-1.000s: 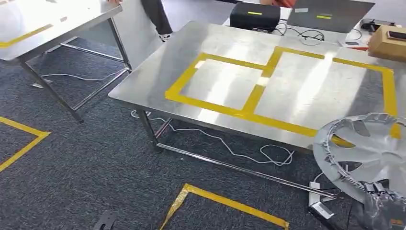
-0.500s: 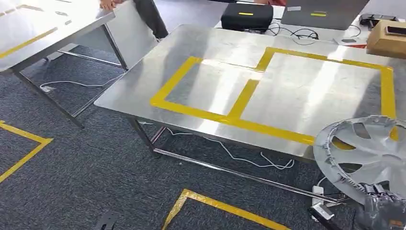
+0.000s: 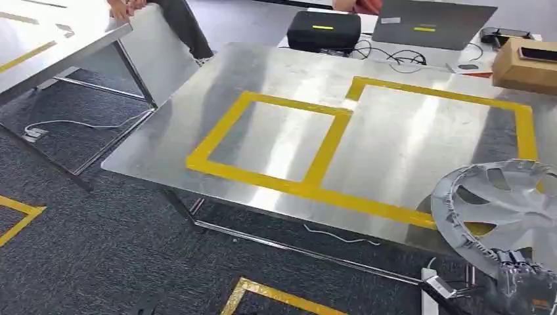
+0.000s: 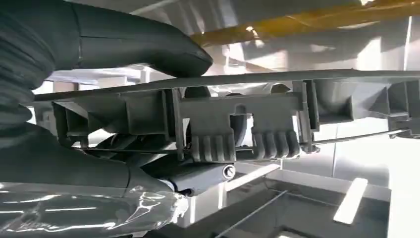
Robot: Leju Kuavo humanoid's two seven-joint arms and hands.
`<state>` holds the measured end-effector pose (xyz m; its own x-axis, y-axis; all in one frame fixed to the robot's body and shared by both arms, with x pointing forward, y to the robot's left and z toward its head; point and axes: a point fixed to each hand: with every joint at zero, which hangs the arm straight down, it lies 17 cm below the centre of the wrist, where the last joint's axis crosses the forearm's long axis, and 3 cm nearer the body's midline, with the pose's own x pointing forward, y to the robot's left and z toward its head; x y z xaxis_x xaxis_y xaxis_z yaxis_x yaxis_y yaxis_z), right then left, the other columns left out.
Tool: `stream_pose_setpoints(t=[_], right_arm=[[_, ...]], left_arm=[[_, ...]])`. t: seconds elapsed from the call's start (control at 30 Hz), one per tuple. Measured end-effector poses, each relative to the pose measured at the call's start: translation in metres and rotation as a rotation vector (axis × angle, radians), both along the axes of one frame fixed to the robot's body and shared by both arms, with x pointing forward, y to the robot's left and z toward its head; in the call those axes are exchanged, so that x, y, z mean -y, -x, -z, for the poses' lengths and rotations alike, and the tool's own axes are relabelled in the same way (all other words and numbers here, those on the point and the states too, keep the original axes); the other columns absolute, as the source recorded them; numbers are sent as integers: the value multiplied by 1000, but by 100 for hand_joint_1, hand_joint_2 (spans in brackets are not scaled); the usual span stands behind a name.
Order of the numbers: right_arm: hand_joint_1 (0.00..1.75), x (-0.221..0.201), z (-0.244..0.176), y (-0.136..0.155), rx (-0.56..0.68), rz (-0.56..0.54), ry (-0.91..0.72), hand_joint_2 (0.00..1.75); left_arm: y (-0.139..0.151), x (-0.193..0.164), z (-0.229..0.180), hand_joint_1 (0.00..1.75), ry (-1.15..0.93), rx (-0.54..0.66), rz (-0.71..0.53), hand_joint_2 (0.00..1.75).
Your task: Take the parts from the cabinet and place them on the table.
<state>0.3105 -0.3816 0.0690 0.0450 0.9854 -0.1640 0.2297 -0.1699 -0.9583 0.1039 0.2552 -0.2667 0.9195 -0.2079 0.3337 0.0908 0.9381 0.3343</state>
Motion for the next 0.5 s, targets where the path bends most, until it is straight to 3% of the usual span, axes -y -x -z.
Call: stream_pose_setpoints(t=[0.5], right_arm=[[175, -1, 0, -2, -4, -1, 1, 175]], left_arm=[[1, -6, -1, 0, -40, -10, -10, 0]])
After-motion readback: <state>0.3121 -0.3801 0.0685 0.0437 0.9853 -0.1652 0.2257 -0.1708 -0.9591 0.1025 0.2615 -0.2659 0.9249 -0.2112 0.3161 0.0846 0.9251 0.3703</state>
